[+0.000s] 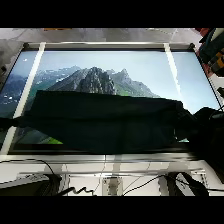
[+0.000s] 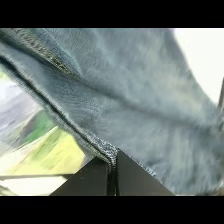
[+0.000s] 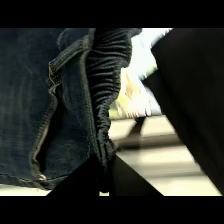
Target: Fold the clothes and pants, and hang the long-sleeved shirts on hangers.
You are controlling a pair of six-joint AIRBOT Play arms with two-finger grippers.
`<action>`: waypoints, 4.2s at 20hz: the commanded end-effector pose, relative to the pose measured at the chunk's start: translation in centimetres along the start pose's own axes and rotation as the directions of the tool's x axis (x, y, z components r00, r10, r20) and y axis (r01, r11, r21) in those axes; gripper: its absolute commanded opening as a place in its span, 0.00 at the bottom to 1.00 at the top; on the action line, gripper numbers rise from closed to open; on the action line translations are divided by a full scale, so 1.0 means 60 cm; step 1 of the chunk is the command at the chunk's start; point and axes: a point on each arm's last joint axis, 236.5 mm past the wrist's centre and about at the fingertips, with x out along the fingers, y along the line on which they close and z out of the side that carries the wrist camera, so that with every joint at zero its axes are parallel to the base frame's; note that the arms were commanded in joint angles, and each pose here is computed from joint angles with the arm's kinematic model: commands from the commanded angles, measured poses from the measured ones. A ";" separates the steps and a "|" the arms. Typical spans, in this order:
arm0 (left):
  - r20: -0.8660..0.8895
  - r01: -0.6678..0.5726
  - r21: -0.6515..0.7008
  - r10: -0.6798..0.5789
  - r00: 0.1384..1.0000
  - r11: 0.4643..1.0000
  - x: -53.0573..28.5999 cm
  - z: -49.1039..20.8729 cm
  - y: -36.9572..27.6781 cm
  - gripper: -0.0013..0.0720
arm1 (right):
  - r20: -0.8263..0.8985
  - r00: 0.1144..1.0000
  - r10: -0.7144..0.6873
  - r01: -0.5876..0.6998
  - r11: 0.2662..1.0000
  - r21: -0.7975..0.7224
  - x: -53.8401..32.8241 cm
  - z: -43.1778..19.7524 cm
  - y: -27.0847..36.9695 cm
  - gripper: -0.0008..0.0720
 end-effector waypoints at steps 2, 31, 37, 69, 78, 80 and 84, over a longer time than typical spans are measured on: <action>0.110 0.055 0.071 -0.063 0.992 0.996 -0.052 0.070 -0.072 0.07 | -0.158 0.985 -0.071 0.070 0.997 -0.008 -0.018 -0.079 -0.020 0.08; 0.222 -0.680 0.035 0.657 0.720 0.733 -0.070 0.213 0.078 0.07 | 0.095 0.923 0.372 -0.379 0.922 0.073 0.019 0.120 0.111 0.07; 0.233 -0.681 -0.102 0.683 0.692 0.725 0.000 0.263 0.088 0.07 | 0.137 0.875 0.464 -0.483 0.822 0.302 0.101 0.251 0.091 0.07; -0.093 -0.497 -0.184 0.488 0.868 0.848 0.096 0.073 0.178 0.90 | 0.317 0.936 0.155 -0.259 0.911 0.320 0.199 0.385 0.053 0.71; 0.243 -0.480 -0.247 0.533 0.810 0.842 0.169 0.163 0.220 0.90 | 0.264 0.947 0.184 -0.227 0.964 0.142 0.212 0.369 0.123 0.71; 0.290 -0.499 -0.229 0.548 0.785 0.836 0.180 0.184 0.217 0.90 | 0.252 0.959 0.129 -0.183 0.961 0.207 0.216 0.364 0.096 0.71; 0.384 -0.534 -0.200 0.567 0.729 0.822 0.189 0.224 0.210 0.89 | 0.063 0.997 0.038 -0.055 0.957 0.284 0.226 0.285 0.018 0.71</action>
